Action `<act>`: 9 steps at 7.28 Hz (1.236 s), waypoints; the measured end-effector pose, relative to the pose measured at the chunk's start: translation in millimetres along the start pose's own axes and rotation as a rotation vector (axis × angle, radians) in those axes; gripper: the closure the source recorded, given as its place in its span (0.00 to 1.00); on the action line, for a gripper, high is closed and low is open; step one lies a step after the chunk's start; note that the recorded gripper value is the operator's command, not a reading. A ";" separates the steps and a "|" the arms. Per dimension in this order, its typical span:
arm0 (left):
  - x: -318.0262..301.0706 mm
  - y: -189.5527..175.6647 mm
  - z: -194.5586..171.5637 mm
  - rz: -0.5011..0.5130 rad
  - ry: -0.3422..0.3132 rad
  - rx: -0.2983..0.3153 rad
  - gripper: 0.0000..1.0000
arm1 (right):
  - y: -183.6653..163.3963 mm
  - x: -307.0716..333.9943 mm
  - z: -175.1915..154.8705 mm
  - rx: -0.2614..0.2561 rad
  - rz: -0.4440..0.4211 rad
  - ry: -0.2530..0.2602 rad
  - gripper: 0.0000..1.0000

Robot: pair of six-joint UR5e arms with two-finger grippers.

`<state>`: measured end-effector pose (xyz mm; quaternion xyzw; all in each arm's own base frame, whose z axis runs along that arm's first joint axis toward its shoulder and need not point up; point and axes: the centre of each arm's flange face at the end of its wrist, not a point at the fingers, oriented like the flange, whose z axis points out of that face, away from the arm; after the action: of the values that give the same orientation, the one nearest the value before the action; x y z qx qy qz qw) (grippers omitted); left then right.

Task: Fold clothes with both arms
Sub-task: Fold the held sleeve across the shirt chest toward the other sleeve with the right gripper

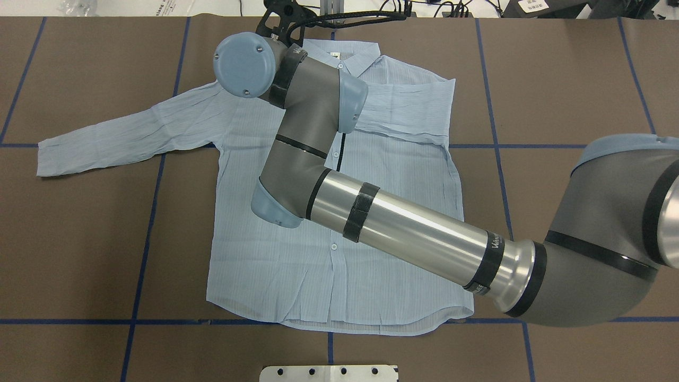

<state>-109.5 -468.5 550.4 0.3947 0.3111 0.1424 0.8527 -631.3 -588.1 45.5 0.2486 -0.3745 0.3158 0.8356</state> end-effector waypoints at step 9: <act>-12.7 22.2 15.7 -0.020 0.002 -0.005 0.00 | -7.3 -61.4 -23.9 -0.110 -0.079 0.037 0.00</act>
<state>-109.1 -469.5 580.4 0.3891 0.3155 0.1351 0.8549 -646.9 -598.5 -18.1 0.2109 -0.3657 0.2660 0.8666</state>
